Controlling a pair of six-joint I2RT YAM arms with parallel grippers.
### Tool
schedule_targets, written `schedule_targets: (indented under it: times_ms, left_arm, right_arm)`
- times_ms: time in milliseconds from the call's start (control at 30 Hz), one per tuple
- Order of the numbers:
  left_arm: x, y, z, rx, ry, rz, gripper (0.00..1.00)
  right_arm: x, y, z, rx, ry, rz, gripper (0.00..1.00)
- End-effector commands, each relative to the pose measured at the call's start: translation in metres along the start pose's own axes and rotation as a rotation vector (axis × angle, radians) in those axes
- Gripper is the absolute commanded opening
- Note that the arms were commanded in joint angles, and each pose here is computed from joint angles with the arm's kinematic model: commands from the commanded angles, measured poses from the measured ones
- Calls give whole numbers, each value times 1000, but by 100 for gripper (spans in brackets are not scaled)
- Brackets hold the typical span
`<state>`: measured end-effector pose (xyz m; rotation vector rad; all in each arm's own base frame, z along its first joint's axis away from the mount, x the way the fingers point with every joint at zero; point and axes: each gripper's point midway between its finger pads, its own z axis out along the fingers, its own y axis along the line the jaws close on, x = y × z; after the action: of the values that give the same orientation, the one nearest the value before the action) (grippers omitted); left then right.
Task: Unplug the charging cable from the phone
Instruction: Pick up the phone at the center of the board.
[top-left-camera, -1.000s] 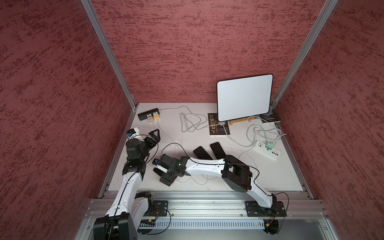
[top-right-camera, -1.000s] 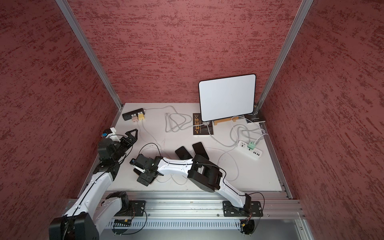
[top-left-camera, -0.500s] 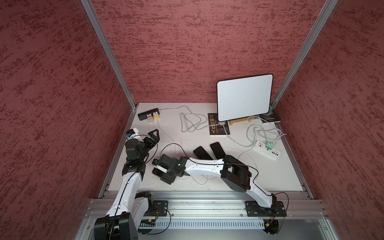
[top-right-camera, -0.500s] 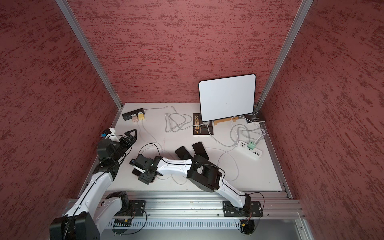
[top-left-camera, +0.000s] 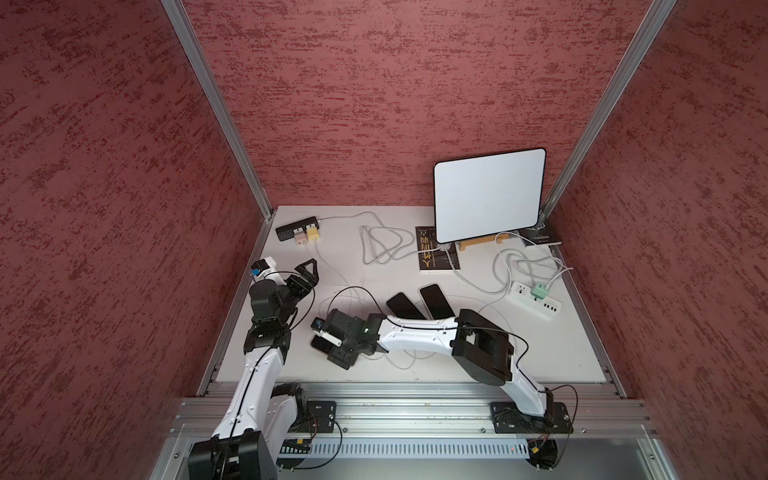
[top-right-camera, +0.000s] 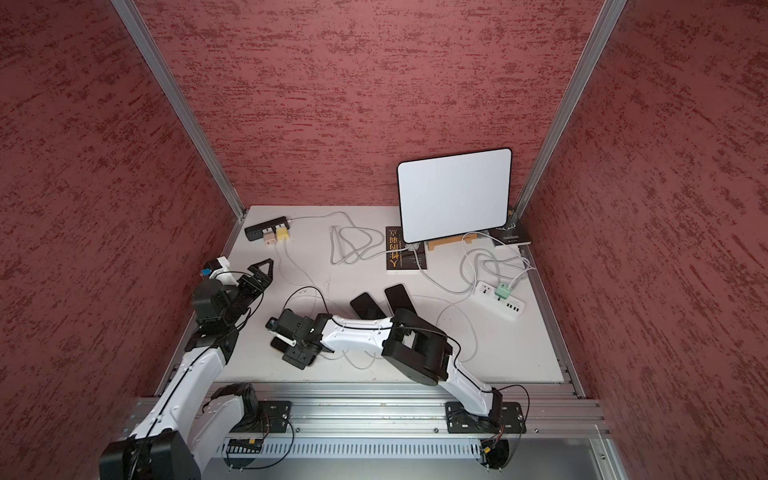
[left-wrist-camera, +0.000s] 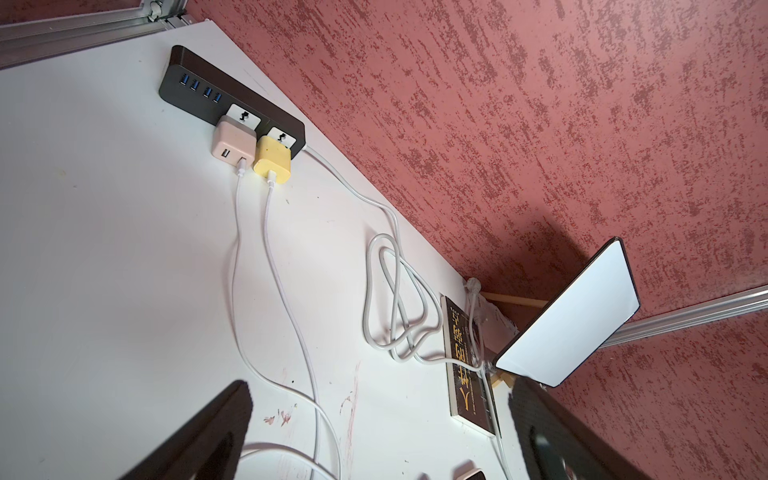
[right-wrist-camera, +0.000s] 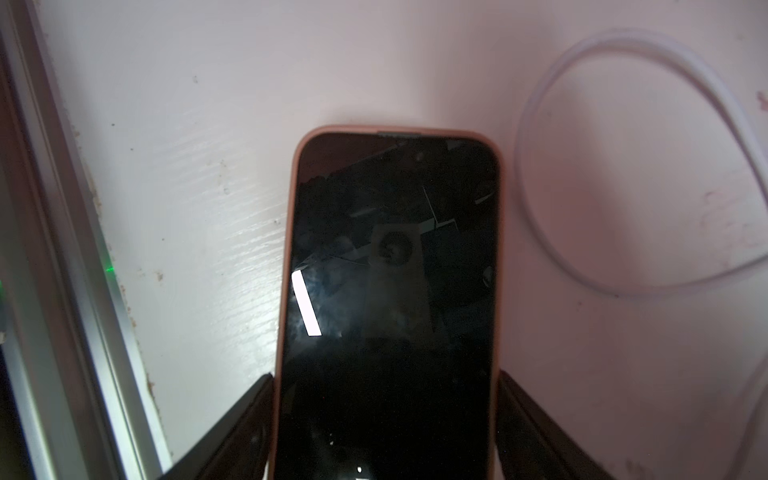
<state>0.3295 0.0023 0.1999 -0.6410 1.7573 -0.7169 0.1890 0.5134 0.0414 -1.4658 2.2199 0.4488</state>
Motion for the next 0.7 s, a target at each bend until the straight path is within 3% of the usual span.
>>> schedule_targets:
  times_ms: [0,667]
  left_arm:
    - [-3,-6,-2,40,-16,15,100]
    - [12,-42,2,221,65,51,100]
  right_arm:
    - [-47,-9,-43,-45,-171,78,41]
    - [-62,-77,-106,-411,-428,555,37]
